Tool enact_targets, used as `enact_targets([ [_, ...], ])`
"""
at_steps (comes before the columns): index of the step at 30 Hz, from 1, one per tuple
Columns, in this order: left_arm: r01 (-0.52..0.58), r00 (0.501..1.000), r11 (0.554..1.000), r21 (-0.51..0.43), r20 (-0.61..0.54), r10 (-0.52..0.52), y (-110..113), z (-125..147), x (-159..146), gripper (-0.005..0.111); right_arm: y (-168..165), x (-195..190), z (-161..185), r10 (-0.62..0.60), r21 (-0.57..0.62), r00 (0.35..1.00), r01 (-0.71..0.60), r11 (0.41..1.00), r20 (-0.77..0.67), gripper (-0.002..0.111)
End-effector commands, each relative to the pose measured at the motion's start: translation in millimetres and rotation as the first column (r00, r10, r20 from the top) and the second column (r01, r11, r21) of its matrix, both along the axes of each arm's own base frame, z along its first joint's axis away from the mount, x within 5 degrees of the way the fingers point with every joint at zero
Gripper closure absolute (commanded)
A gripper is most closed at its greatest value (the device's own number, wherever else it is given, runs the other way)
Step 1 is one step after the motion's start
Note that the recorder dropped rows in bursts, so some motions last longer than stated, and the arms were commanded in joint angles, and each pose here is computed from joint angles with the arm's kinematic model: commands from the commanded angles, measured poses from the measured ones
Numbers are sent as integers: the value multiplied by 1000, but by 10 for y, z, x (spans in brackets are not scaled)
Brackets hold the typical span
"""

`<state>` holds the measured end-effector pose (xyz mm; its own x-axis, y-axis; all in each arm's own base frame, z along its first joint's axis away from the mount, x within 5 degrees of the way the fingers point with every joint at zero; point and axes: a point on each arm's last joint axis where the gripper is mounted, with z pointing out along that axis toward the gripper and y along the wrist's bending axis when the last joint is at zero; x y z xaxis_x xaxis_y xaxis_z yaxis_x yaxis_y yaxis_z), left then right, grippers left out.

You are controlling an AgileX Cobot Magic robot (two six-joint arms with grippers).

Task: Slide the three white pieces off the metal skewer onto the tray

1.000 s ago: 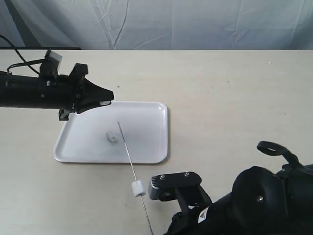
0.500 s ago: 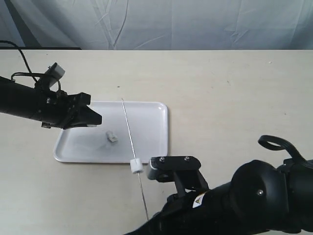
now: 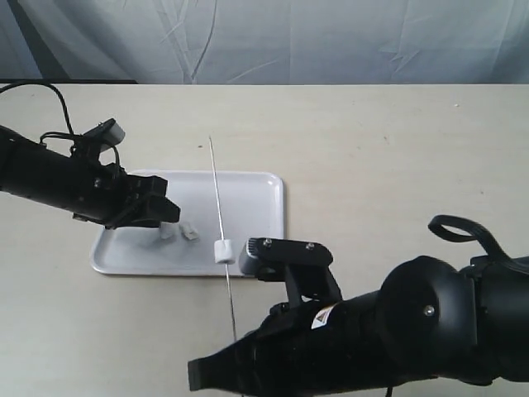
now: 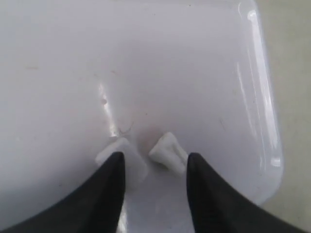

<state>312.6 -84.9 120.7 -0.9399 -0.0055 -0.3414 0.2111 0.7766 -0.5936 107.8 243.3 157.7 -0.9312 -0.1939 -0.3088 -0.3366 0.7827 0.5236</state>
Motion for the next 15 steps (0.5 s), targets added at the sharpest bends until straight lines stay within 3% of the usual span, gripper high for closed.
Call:
enact_targets([
  [1, 30, 999, 993, -114, -29, -33, -62, 98, -37, 65, 4, 138, 50, -131, 37, 988, 128, 991, 87, 109],
  [5, 90, 993, 952, -291, -49, -109, -158, 266, -114, 65, -28, 268, 88, -283, 78, 947, 274, 959, 153, 109],
  [8, 120, 988, 911, -395, -41, -148, -210, 389, -153, 65, -31, 294, 51, -309, 70, 937, 301, 951, 162, 109],
  [12, 159, 978, 856, -491, -38, -204, -251, 494, -207, 65, -20, 290, -35, -309, 41, 941, 306, 951, 141, 109],
  [15, 175, 974, 849, -499, -40, -224, -296, 501, -230, 65, -13, 281, -78, -302, 24, 945, 301, 953, 127, 109],
])
